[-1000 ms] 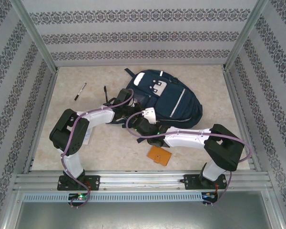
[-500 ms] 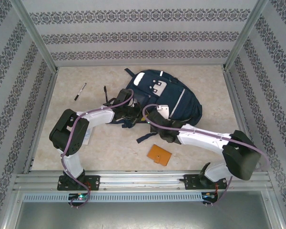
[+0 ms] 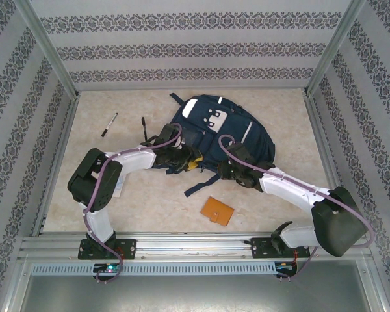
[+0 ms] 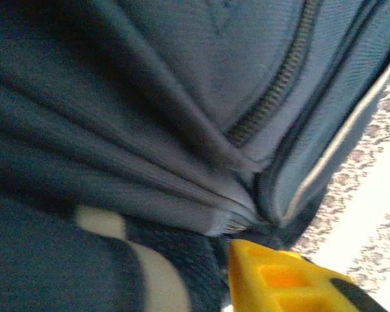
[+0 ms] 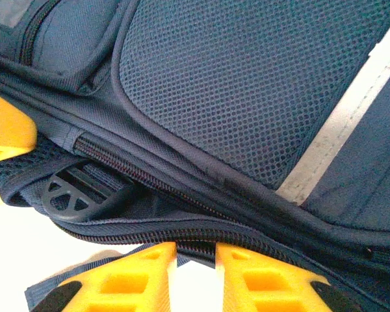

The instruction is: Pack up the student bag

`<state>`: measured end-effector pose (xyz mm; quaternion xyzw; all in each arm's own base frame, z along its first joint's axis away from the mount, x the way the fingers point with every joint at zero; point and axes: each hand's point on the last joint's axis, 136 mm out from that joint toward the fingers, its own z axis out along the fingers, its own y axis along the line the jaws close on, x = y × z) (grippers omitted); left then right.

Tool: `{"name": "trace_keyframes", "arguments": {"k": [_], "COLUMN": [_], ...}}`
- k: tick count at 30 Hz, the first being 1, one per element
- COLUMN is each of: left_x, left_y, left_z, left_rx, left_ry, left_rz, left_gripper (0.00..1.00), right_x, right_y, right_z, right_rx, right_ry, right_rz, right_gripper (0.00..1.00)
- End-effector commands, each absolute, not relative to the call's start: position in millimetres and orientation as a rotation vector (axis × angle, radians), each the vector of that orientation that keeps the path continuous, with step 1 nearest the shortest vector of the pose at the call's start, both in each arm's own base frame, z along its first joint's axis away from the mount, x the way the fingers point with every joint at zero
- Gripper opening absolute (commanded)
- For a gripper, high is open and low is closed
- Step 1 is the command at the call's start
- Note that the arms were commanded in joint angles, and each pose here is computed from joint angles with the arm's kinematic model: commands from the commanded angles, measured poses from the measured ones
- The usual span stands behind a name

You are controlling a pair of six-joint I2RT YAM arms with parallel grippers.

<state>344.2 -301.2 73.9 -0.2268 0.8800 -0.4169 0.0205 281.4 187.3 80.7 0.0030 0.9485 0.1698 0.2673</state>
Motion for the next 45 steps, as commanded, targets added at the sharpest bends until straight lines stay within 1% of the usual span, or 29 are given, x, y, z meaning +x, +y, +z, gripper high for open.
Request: {"name": "trace_keyframes", "arguments": {"k": [1, 5, 8, 10, 11, 12, 15, 17, 21, 24, 26, 30, 34, 39, 45], "left_x": [347.4, 353.2, 360.1, 360.7, 360.2, 358.6, 352.7, 350.7, 342.5, 337.1, 335.6, 332.6, 328.7, 327.3, 326.4], "left_y": [-265.7, -250.3, -237.5, -232.2, -232.2, -234.6, -251.8, -266.0, -290.6, -301.0, -307.4, -320.4, -330.0, -330.9, -337.8], "left_z": [47.1, 45.9, 44.9, 39.9, 38.2, 37.0, 46.7, 62.3, 94.5, 111.4, 117.9, 121.5, 125.6, 132.0, 138.5], "left_rx": [-0.704, -0.662, -0.658, -0.668, -0.673, -0.671, -0.684, -0.669, -0.668, -0.661, -0.676, -0.756, -0.757, -0.764, -0.758], "left_ry": [2.762, 2.774, 2.756, 2.763, 2.773, 2.785, 2.781, 2.759, 2.72, 2.693, 2.673, 2.635, 2.635, 2.615, 2.595], "left_rz": [-1.024, -0.902, -0.819, -0.78, -0.779, -0.795, -0.923, -1.018, -1.178, -1.221, -1.264, -1.392, -1.452, -1.477, -1.537], "left_gripper": [0.43, 0.49, 0.48, 0.4, 0.32, 0.22, 0.0, 0.0, 0.0, 0.0, 0.0, 0.0, 0.0, 0.0, 0.0], "right_x": [272.1, 269.5, 269.0, 268.6, 268.5, 268.5, 264.5, 261.5, 253.4, 246.9, 247.2, 261.7, 276.5, 285.7, 295.6], "right_y": [192.2, 193.2, 193.1, 194.3, 194.8, 198.6, 214.1, 223.9, 243.0, 254.5, 256.9, 245.1, 232.7, 231.5, 223.9], "right_z": [81.0, 76.9, 73.3, 72.6, 72.7, 74.8, 80.4, 84.0, 92.4, 98.1, 95.9, 93.0, 102.5, 108.3, 109.1], "right_rx": [-0.046, -0.052, -0.058, -0.068, -0.077, -0.104, -0.221, -0.254, -0.197, -0.151, -0.073, 0.092, 0.227, 0.303, 0.407], "right_ry": [2.572, 2.581, 2.589, 2.59, 2.589, 2.581, 2.577, 2.571, 2.536, 2.497, 2.504, 2.485, 2.426, 2.378, 2.332], "right_rz": [0.511, 0.508, 0.502, 0.496, 0.489, 0.492, 0.465, 0.457, 0.476, 0.454, 0.441, 0.321, 0.199, 0.099, -0.025], "right_gripper": [0.23, 0.24, 0.23, 0.23, 0.23, 0.24, 0.31, 0.33, 0.4, 0.41, 0.4, 0.41, 0.43, 0.45, 0.44]}}
